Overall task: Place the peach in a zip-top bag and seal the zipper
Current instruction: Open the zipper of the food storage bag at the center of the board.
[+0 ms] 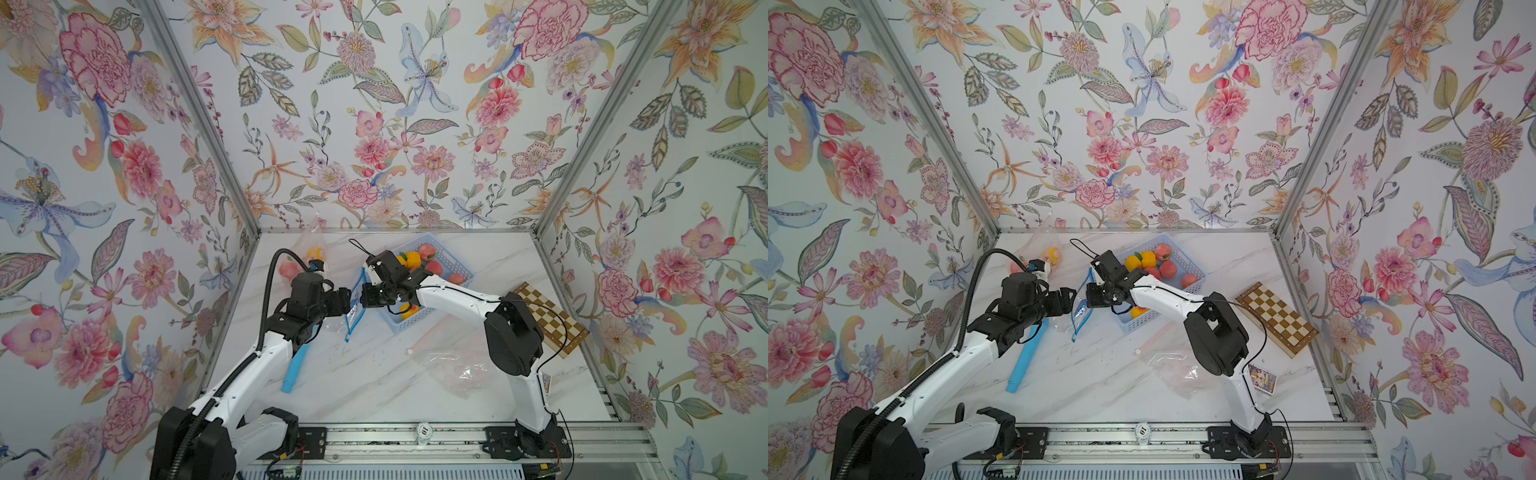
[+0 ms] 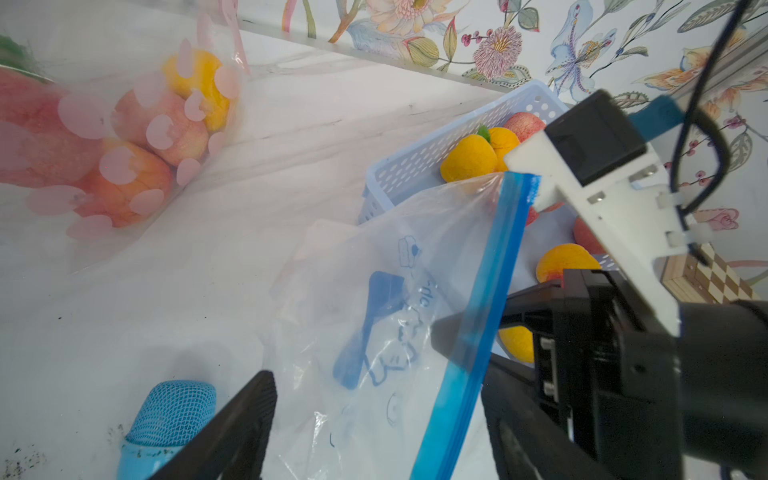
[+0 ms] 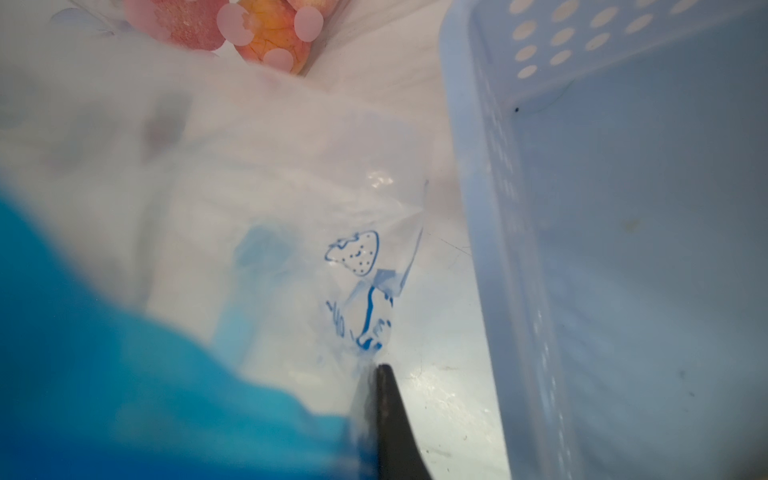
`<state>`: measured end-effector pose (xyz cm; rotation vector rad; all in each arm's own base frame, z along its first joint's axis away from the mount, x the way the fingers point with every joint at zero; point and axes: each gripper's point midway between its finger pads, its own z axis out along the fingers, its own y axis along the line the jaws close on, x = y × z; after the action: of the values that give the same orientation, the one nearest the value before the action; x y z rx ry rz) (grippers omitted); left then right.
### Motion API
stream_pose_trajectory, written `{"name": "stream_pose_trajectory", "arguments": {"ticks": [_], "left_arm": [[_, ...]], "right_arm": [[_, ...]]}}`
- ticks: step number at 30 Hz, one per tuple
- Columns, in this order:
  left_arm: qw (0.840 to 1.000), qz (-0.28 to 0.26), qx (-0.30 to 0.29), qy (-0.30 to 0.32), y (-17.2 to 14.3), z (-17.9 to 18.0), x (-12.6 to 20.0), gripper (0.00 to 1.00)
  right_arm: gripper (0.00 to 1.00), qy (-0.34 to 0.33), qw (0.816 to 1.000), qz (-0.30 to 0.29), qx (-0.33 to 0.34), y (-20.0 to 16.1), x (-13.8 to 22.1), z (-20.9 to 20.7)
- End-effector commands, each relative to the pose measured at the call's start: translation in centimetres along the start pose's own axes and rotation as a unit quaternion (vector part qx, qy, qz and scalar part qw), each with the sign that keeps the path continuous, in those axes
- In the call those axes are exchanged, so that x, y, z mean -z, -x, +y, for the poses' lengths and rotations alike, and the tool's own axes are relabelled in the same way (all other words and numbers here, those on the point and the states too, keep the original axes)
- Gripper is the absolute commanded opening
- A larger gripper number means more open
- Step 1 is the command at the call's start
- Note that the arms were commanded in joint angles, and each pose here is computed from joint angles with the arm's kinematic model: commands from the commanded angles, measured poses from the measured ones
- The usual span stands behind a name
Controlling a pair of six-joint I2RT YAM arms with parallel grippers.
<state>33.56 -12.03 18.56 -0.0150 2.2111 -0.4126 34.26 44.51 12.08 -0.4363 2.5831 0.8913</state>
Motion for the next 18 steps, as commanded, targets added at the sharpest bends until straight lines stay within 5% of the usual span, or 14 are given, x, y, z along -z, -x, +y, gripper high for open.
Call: {"name": "stream_pose_trajectory", "arguments": {"ticks": [1, 9, 18], "left_arm": [[1.0, -0.016, -0.019, -0.009, 1.3, -0.5, 1.5, 0.84], [0.997, 0.029, -0.053, -0.04, -0.5, -2.1, -0.1, 0.97], [0.995, 0.051, -0.086, -0.012, -1.6, -2.1, -2.0, 0.95]], "right_arm": [[0.0, 0.012, 1.0, -0.012, 0.01, 0.8, 1.7, 0.8], [0.0, 0.017, 1.0, -0.008, 0.01, 1.0, 1.8, 1.0], [0.0, 0.027, 1.0, -0.003, 0.007, 0.9, 1.9, 1.6]]}}
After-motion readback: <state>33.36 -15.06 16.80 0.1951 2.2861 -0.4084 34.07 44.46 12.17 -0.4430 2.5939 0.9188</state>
